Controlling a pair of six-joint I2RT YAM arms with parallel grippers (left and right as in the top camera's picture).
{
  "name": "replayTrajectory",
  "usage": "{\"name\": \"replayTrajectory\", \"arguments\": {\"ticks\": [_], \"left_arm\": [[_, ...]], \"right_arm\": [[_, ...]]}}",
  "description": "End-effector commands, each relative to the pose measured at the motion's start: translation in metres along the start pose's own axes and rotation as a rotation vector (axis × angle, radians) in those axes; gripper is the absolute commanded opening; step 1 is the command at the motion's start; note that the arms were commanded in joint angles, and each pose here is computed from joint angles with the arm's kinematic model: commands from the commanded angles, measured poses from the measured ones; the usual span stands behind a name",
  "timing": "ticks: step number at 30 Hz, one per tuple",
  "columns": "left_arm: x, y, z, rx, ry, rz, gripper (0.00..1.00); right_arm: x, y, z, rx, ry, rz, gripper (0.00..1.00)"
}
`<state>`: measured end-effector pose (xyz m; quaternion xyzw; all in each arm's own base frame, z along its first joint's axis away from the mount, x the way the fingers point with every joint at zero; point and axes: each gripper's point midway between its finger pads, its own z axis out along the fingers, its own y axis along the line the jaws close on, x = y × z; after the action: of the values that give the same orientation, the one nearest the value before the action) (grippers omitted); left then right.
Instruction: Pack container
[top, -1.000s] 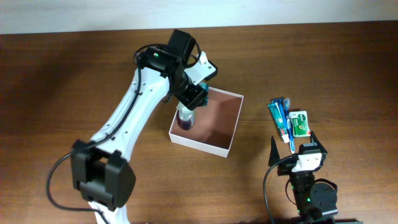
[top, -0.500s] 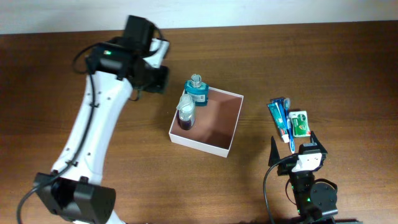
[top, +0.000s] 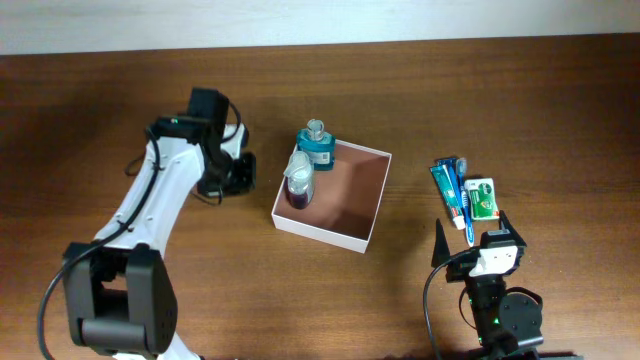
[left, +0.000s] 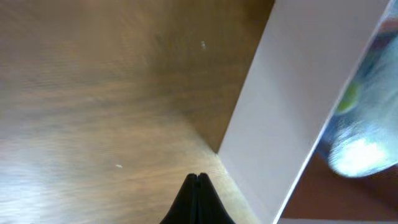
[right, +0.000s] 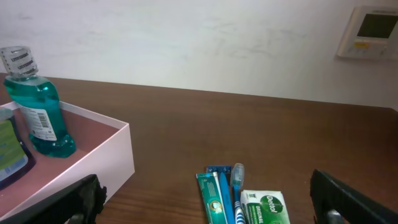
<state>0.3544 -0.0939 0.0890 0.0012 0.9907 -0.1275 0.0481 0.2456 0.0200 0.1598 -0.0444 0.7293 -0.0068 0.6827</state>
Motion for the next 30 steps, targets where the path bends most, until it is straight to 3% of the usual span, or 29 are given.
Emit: {"name": "replayTrajectory", "arguments": {"ticks": [1,30], "left_arm": [[0.017,-0.017,0.014,0.134,0.063,-0.025,0.0],[0.056,-0.044,0.043,0.363,0.165,-0.051,0.0]], "right_arm": [[0.003,-0.003,0.0,0.012,0.006,-0.003,0.98],[0.003,-0.003,0.0,0.012,0.006,-0.003,0.99]]}}
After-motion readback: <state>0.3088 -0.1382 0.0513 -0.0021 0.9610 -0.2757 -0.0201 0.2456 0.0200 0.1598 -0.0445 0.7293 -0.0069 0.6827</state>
